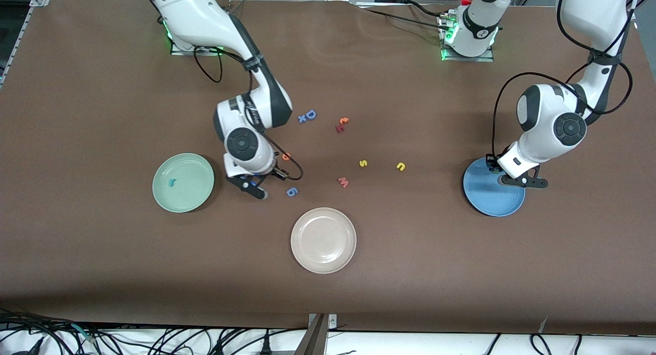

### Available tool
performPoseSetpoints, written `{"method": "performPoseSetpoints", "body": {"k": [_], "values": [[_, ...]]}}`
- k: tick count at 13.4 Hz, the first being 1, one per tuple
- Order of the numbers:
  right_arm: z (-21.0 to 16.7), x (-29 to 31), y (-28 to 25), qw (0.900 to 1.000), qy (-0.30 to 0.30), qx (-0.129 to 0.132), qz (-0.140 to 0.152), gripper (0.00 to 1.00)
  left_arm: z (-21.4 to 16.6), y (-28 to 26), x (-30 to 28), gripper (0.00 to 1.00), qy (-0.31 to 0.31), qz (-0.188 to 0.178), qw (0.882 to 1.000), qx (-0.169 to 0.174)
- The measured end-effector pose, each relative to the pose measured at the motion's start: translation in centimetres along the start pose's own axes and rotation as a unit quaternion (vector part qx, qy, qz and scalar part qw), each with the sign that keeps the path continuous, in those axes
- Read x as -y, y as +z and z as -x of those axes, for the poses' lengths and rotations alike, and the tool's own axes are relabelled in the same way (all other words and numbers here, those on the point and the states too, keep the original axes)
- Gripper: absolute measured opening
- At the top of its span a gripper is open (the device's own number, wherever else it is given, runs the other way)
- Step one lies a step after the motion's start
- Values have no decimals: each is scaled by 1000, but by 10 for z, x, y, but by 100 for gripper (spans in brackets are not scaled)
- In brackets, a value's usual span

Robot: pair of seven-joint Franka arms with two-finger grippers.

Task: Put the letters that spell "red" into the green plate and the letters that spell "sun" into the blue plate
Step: 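Drop the green letter on the blue plate while the right gripper lifts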

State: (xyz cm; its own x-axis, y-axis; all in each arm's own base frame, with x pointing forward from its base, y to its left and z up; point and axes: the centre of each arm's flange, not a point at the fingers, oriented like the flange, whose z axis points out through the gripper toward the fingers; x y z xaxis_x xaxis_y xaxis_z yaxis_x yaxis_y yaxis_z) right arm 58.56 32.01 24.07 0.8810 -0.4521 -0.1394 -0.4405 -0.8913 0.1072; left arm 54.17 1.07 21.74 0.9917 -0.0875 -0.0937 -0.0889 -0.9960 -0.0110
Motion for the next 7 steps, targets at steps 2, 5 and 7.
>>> {"method": "performPoseSetpoints", "body": {"k": [2, 5, 7], "values": [[-37, -48, -37, 999, -38, 13, 20, 35, 0, 2, 1, 36, -1, 0, 1000, 1], [-86, -108, -52, 996, -85, 18, 34, 35, -1, 1, 1, 61, -1, 0, 1000, -2], [-114, -142, -38, 993, -110, 27, 38, 35, -1, 1, -7, 83, -4, 10, 1000, -3]]}}
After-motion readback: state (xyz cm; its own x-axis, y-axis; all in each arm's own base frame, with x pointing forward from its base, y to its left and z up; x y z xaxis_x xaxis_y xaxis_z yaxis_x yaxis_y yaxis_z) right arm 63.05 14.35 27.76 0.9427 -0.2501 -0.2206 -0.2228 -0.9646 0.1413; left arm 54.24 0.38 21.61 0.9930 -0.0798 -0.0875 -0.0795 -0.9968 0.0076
